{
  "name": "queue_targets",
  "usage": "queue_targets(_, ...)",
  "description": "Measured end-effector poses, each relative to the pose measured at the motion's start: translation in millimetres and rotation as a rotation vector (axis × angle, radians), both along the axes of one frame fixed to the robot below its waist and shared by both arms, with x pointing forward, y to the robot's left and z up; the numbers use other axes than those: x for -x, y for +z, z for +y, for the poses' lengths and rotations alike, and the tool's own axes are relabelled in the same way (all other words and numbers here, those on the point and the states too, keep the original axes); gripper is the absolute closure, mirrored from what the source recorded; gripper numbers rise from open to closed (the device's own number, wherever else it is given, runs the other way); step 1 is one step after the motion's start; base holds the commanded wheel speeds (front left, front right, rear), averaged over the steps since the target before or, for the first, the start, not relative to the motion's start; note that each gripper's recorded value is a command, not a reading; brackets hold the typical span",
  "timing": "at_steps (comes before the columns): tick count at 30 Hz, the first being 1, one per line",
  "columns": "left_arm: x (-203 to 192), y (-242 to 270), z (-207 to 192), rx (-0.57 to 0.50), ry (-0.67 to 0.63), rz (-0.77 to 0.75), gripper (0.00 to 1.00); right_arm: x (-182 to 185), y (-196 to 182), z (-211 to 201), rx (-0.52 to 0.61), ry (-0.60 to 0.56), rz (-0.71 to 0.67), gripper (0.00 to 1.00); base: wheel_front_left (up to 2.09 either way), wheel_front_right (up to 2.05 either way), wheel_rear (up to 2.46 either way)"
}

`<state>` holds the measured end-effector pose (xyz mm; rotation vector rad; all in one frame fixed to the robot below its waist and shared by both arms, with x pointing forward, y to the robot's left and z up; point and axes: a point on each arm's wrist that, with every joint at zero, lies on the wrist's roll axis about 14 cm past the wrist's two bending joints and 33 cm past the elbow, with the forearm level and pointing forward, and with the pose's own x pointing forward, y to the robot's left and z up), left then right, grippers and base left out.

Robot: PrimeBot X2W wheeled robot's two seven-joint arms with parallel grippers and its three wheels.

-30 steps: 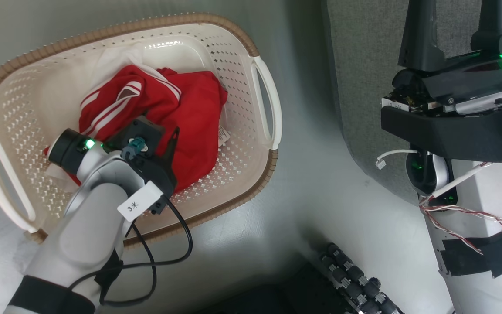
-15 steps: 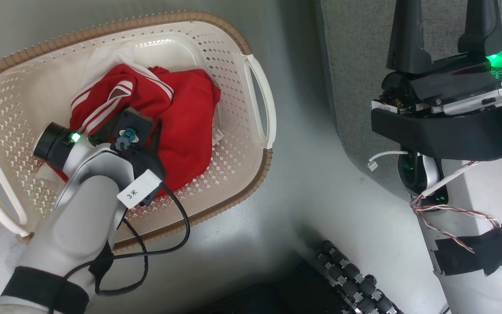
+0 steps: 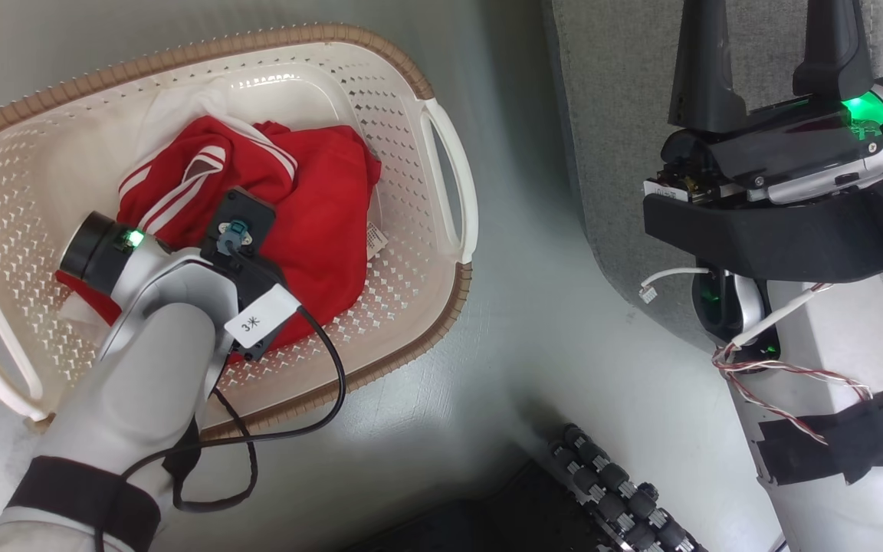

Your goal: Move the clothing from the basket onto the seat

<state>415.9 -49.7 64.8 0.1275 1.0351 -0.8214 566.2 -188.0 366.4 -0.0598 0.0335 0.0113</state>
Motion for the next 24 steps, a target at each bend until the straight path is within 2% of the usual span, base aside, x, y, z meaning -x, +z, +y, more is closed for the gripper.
queue_targets(5, -5.6, 1.6, -0.1, 0.008, 0.002, -0.02, 1.0, 0.1, -0.5, 0.1, 0.002, 0.001, 0.005, 0.0, 0.0, 0.0, 0.0)
queue_targets(15, -16.8, 46.9, -32.8, 0.161, 0.033, -0.094, 1.0, 2.0, 2.7, -0.1, -0.006, -0.003, 0.02, 0.0, 0.0, 0.0, 0.0)
queue_targets(24, -21.3, 94.5, -31.4, 0.247, 0.043, -0.201, 1.0, 6.2, 17.2, 10.2, -0.036, 0.021, 0.017, 0.0, 0.0, 0.0, 0.0)
